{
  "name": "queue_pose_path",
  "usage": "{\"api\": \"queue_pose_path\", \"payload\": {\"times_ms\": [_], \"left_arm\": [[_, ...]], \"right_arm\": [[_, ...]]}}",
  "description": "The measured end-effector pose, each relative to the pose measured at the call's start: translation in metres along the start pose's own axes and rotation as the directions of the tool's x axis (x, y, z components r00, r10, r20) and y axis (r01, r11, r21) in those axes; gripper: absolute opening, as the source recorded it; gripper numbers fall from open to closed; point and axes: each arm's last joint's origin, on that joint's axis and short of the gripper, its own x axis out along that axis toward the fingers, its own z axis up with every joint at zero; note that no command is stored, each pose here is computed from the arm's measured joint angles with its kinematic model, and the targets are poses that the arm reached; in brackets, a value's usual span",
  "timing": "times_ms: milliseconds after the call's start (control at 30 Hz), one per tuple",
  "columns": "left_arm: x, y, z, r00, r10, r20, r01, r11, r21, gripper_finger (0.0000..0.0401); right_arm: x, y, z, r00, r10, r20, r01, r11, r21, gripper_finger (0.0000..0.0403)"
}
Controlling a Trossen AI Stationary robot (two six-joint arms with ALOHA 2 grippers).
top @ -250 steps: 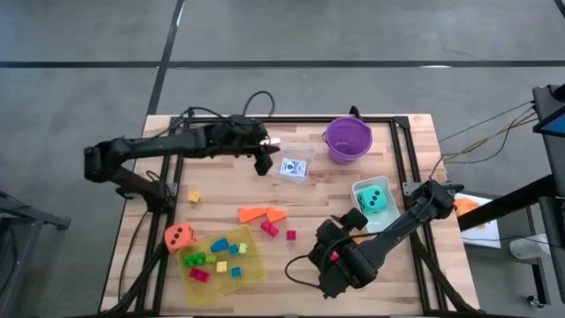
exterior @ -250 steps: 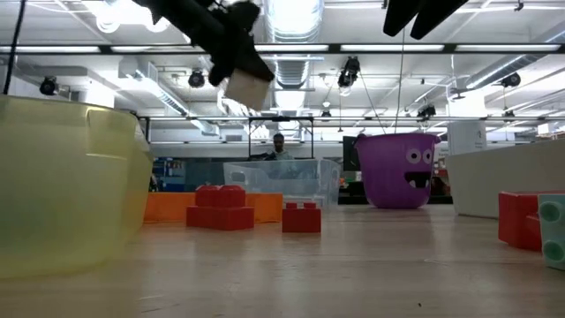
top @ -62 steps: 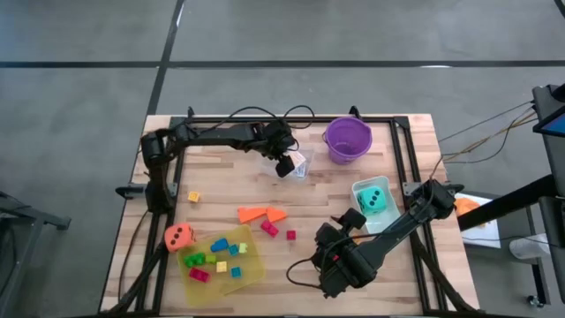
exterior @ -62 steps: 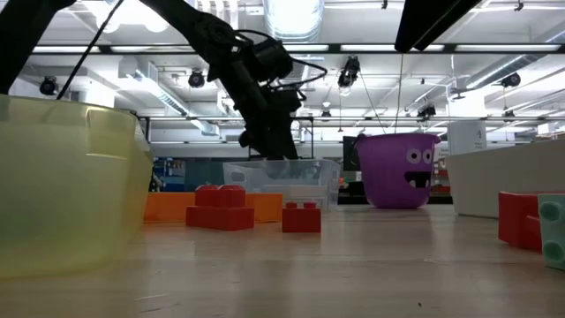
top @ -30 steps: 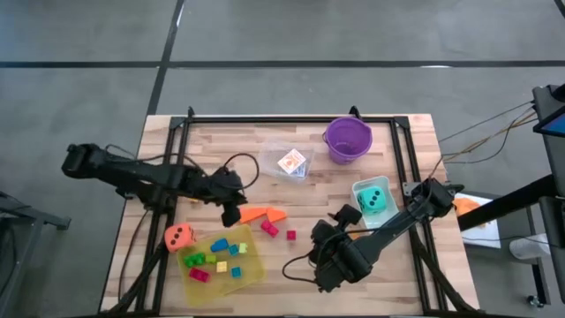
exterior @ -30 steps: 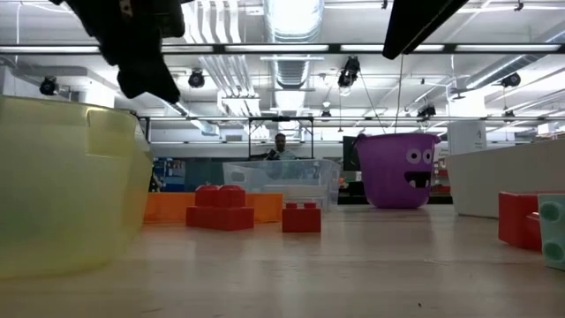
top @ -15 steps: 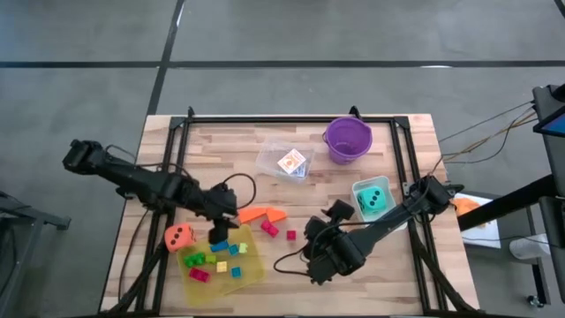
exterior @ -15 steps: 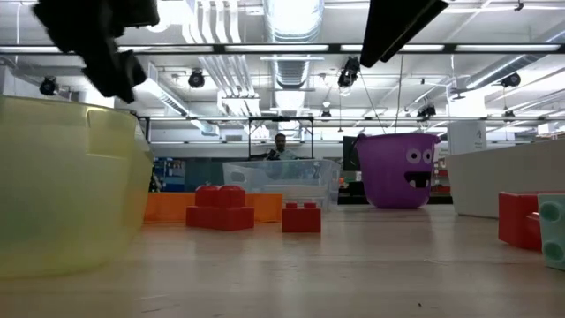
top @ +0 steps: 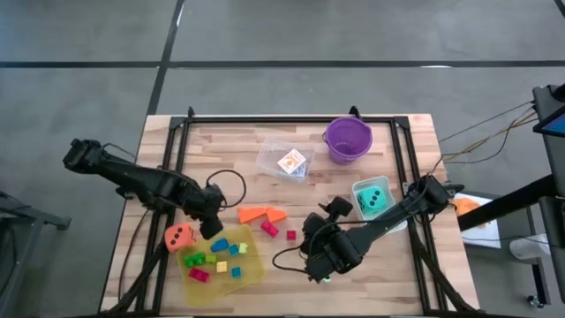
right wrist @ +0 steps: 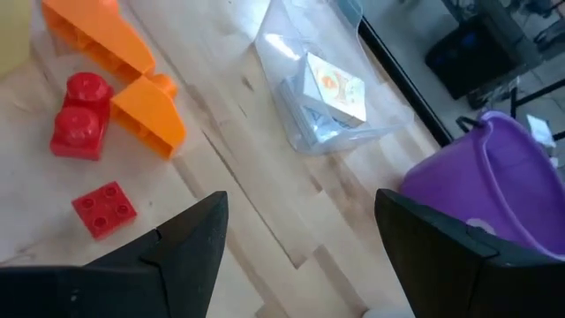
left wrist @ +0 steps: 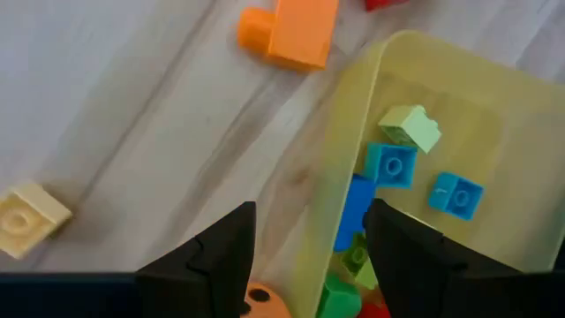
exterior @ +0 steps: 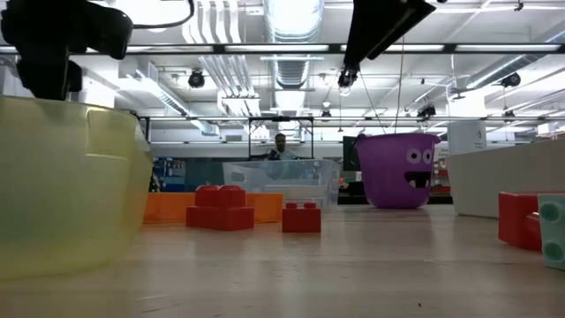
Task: Pick & Place Toys
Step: Put the orange dice into the white bin
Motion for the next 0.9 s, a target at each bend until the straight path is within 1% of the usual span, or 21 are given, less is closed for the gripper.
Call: {"api": "queue_pose_path", "payload": {"times_ms": [167, 300, 433, 633, 733, 800, 900], "left_arm": [[0.000, -0.005, -0.008, 0.999, -0.014, -0.032, 0.013, 1.000, -0.018, 0.0207], [0.000, -0.010, -0.017, 0.999, -0.020, -0.046, 0.021, 1.000, 0.023, 0.0207], [0.000, -0.015, -0.026, 0.998, -0.024, -0.061, 0.026, 0.999, 0.032, 0.0207], [0.000, -0.020, -0.039, 0.996, -0.029, -0.082, 0.037, 0.995, 0.097, 0.0207], [0.000, -0.022, -0.042, 0.996, -0.030, -0.088, 0.041, 0.991, 0.124, 0.0214], [-0.001, -0.022, -0.043, 0.995, -0.028, -0.091, 0.040, 0.990, 0.132, 0.0226], [-0.001, -0.021, -0.047, 0.995, -0.010, -0.101, 0.025, 0.989, 0.148, 0.0256]], "right_arm": [[-0.001, 0.000, -0.001, 1.000, -0.003, 0.003, 0.003, 0.998, -0.067, 0.0283], [0.000, 0.000, -0.001, 1.000, -0.009, 0.013, 0.010, 0.992, -0.128, 0.0283], [0.000, 0.000, 0.000, 1.000, -0.005, 0.010, 0.007, 0.984, -0.176, 0.0283], [0.000, 0.001, 0.000, 1.000, 0.000, 0.012, 0.002, 0.984, -0.176, 0.0283], [0.000, 0.001, 0.000, 1.000, 0.002, 0.013, 0.000, 0.985, -0.172, 0.0283], [0.000, 0.002, 0.000, 1.000, 0.007, 0.013, -0.004, 0.986, -0.167, 0.0283], [0.000, 0.003, 0.000, 1.000, 0.013, 0.016, -0.011, 0.987, -0.159, 0.0283]]}}
